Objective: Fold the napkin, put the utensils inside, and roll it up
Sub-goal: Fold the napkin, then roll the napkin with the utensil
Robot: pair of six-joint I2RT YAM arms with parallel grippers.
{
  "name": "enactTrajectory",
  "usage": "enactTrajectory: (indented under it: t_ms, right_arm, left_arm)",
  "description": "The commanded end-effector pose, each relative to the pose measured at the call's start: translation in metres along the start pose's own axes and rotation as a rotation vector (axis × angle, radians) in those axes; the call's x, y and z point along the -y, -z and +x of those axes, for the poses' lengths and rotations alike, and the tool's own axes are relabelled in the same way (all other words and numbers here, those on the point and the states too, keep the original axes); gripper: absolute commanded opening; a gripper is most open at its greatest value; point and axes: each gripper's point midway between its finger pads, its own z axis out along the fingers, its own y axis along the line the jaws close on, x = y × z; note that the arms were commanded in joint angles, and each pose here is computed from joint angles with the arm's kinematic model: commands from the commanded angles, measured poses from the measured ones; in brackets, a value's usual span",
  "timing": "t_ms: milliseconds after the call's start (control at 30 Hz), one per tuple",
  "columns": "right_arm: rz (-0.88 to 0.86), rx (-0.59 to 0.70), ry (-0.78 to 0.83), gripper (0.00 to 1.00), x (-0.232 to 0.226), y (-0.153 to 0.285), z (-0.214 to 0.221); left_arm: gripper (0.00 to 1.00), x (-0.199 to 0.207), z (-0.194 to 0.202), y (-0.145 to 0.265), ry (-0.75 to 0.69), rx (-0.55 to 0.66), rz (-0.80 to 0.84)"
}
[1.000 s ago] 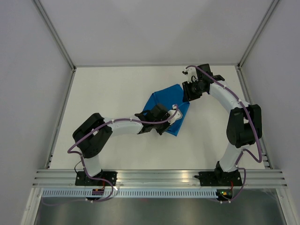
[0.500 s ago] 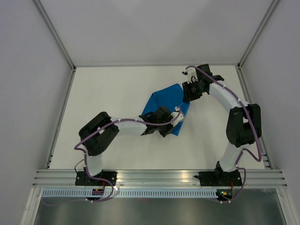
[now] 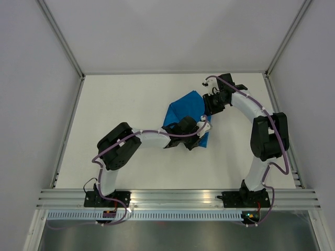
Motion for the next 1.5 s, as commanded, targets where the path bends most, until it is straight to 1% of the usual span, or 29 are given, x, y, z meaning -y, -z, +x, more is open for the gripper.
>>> enactTrajectory:
  t_ms: [0, 200, 300, 400, 433, 467, 500, 533, 633, 667, 733, 767, 800, 833, 867, 900, 933, 967, 1000, 1033, 1067, 1100, 1133, 1200, 1233, 1267, 1333, 1467]
  right_arm:
    - [0.033, 0.002, 0.017, 0.39, 0.004, 0.003, -0.009]
    - [0.044, 0.002, 0.025, 0.39, 0.008, -0.001, -0.015]
    - [0.045, 0.007, 0.031, 0.39, 0.009, -0.002, -0.019]
    - [0.047, 0.029, 0.043, 0.40, 0.009, 0.003, -0.026]
    - [0.049, 0.035, 0.046, 0.40, 0.010, 0.005, -0.027]
    - [0.051, 0.048, 0.054, 0.41, 0.009, 0.008, -0.032]
    - [0.052, 0.055, 0.064, 0.41, 0.009, 0.011, -0.034]
    - [0.057, 0.064, 0.070, 0.41, 0.010, 0.014, -0.037]
    - [0.071, 0.076, 0.084, 0.42, 0.011, 0.020, -0.035]
    - [0.075, 0.083, 0.087, 0.43, 0.012, 0.022, -0.035]
    - [0.072, 0.087, 0.112, 0.44, 0.010, 0.029, -0.028]
    - [0.071, 0.098, 0.126, 0.44, 0.009, 0.031, -0.027]
    - [0.071, 0.120, 0.143, 0.45, 0.006, 0.039, -0.028]
    - [0.051, 0.110, 0.167, 0.46, 0.003, 0.038, -0.018]
    - [0.044, 0.136, 0.192, 0.46, -0.002, 0.046, -0.020]
    - [0.030, 0.138, 0.215, 0.47, -0.006, 0.047, -0.017]
    - [0.002, 0.132, 0.271, 0.49, -0.013, 0.045, -0.009]
    - [0.001, 0.154, 0.307, 0.50, -0.019, 0.051, -0.010]
    - [-0.004, 0.158, 0.348, 0.52, -0.024, 0.051, -0.008]
    - [-0.025, 0.142, 0.423, 0.53, -0.036, 0.045, 0.002]
    - [-0.029, 0.152, 0.466, 0.54, -0.044, 0.046, 0.002]
    - [-0.041, 0.152, 0.497, 0.54, -0.052, 0.043, 0.005]
    - [-0.069, 0.130, 0.538, 0.55, -0.066, 0.035, 0.017]
    - [-0.076, 0.128, 0.634, 0.59, -0.076, 0.028, 0.022]
    - [-0.097, 0.104, 0.680, 0.60, -0.087, 0.019, 0.034]
    - [-0.095, 0.106, 0.711, 0.61, -0.090, 0.015, 0.035]
    - [-0.102, 0.078, 0.787, 0.63, -0.101, 0.007, 0.046]
    - [-0.073, 0.056, 0.920, 0.67, -0.110, -0.010, 0.059]
  left_arm:
    - [0.27, 0.006, -0.024, -0.010, 0.039, 0.061, 0.024]
    - [0.31, 0.005, -0.047, -0.016, 0.042, 0.109, 0.029]
    - [0.36, 0.008, -0.062, -0.010, 0.039, 0.150, 0.042]
    - [0.41, 0.010, -0.085, 0.009, 0.031, 0.215, 0.046]
    - [0.42, 0.011, -0.102, 0.025, 0.023, 0.261, 0.046]
    - [0.43, 0.011, -0.110, 0.033, 0.018, 0.283, 0.045]
    - [0.46, 0.013, -0.118, 0.043, 0.013, 0.305, 0.051]
    - [0.48, 0.014, -0.134, 0.060, 0.041, 0.349, 0.054]
    - [0.50, 0.018, -0.151, 0.089, 0.048, 0.400, 0.058]
    - [0.50, 0.017, -0.167, 0.114, 0.048, 0.452, 0.039]
    - [0.51, 0.003, -0.171, 0.135, 0.105, 0.481, -0.062]
    - [0.55, -0.006, -0.178, 0.157, 0.141, 0.520, -0.121]
    - [0.56, -0.016, -0.175, 0.168, 0.181, 0.516, -0.172]
    - [0.57, -0.038, -0.171, 0.180, 0.262, 0.527, -0.255]
    - [0.58, -0.050, -0.170, 0.195, 0.316, 0.539, -0.307]
    - [0.59, -0.073, -0.155, 0.202, 0.387, 0.511, -0.377]
    - [0.58, -0.080, -0.152, 0.207, 0.461, 0.525, -0.382]
    - [0.58, -0.088, -0.142, 0.210, 0.505, 0.525, -0.402]
    - [0.59, -0.102, -0.138, 0.222, 0.553, 0.556, -0.434]
    - [0.59, -0.105, -0.144, 0.228, 0.577, 0.605, -0.411]
    - [0.59, -0.108, -0.137, 0.229, 0.593, 0.602, -0.423]
    - [0.59, -0.113, -0.137, 0.240, 0.610, 0.626, -0.455]
    - [0.59, -0.119, -0.133, 0.247, 0.620, 0.634, -0.491]
    - [0.59, -0.124, -0.123, 0.256, 0.635, 0.616, -0.531]
    - [0.59, -0.124, -0.124, 0.268, 0.625, 0.635, -0.553]
    - [0.60, -0.124, -0.115, 0.271, 0.633, 0.618, -0.575]
    - [0.61, -0.128, -0.110, 0.289, 0.657, 0.648, -0.613]
    - [0.62, -0.138, -0.099, 0.297, 0.669, 0.646, -0.644]
